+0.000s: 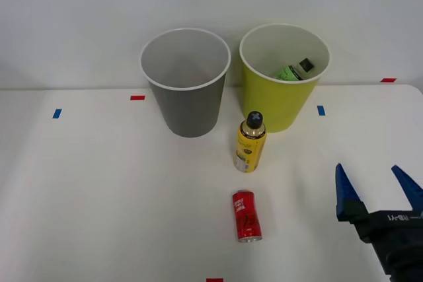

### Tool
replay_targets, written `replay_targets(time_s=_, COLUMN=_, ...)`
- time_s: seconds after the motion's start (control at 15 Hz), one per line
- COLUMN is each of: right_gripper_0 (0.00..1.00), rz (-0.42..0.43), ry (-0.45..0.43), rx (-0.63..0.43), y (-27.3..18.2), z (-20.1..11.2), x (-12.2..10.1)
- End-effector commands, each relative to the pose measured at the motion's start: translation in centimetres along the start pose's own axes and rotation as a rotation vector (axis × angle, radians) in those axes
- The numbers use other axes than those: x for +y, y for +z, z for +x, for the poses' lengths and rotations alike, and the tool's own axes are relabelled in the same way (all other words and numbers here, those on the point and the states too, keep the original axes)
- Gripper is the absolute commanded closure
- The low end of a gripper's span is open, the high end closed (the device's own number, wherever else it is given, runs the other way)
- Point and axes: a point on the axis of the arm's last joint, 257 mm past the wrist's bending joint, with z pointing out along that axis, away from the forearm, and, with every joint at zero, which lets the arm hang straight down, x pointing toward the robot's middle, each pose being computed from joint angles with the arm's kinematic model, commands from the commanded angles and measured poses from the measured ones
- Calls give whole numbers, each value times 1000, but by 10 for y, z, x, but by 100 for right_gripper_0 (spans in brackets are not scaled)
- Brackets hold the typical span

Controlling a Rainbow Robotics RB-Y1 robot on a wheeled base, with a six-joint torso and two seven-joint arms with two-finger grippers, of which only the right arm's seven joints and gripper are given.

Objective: Put cans in the gray bin, plastic bottles in the light green bin

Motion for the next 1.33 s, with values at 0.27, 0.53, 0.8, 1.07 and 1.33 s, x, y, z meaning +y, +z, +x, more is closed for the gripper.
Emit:
replay_targets(time_s=0.27, right_gripper_0=1, rz=88, ry=70, rx=-57, y=-29, z=51, x=-8)
replay_targets(time_s=0.53, right_gripper_0=1, rz=159, ry=126, rx=-39, y=-51, z=64, x=-3)
replay_targets(time_s=0.8, right_gripper_0=1, rz=136, ry=107, rx=-119, y=-70, z=76, x=0)
replay_targets(time_s=1.07, right_gripper_0=1, rz=89, ry=37, rx=-128, y=-88, z=91, x=-3)
replay_targets(time_s=1.33, right_gripper_0=1, rz=67, ry=32, rx=-85, y=-99, z=101, x=3)
